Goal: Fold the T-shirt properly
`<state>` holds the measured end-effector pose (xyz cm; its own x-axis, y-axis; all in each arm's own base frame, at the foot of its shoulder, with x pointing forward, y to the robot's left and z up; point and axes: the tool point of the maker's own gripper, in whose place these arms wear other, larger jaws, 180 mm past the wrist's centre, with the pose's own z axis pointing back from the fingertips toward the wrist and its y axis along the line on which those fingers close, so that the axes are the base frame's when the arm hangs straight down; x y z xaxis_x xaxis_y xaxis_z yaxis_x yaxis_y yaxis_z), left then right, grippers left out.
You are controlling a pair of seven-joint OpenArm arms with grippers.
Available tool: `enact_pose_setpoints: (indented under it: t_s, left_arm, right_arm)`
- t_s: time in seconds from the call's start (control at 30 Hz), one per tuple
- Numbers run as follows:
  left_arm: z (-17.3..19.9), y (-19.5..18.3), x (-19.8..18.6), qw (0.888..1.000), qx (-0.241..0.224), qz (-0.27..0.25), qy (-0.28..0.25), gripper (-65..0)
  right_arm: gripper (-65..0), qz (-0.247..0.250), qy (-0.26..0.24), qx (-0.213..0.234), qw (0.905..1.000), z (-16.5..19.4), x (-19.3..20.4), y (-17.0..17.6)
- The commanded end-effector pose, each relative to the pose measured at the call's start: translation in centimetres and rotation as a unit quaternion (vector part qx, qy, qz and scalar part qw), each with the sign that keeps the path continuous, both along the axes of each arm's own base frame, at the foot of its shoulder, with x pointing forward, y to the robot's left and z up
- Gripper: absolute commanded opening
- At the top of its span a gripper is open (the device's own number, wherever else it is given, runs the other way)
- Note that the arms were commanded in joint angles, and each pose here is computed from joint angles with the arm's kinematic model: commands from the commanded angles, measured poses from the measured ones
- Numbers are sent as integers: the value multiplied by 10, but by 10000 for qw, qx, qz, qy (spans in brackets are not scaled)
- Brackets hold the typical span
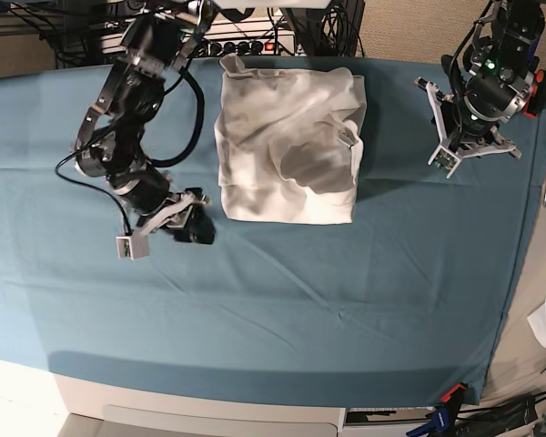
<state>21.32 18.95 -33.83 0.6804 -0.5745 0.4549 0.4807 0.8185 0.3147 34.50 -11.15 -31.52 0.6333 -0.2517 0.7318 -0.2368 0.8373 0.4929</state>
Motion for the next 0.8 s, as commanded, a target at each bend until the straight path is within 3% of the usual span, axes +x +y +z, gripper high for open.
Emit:
enact_pose_setpoints:
  t_s: [0.0,0.1,0.17,0.4,0.57,0.77]
  left_arm:
    - [8,0,5,9998,5,-51,-173,-518]
    - [8,0,5,9998,-10,-51,-168,-499]
    - [8,0,5,9998,-9,-50,-166,-476]
    - [6,0,4,9999,-52,40,-143,-448]
    - [-5,-5,-6,9995,-264,186,44,-443]
    - [-10,-15,-11,9985,-483,221,140,-443]
  right_arm:
    - [-399,97,-112,278,9995,6,8,4]
    - [-399,481,290,982,9936,-14,5,19]
    - [-399,627,424,1184,9901,-21,3,20]
    - [-407,603,730,696,9931,-38,-1,1]
    - [-650,573,872,517,9932,-45,-3,-3]
    - [-650,672,689,708,9928,-36,-2,2]
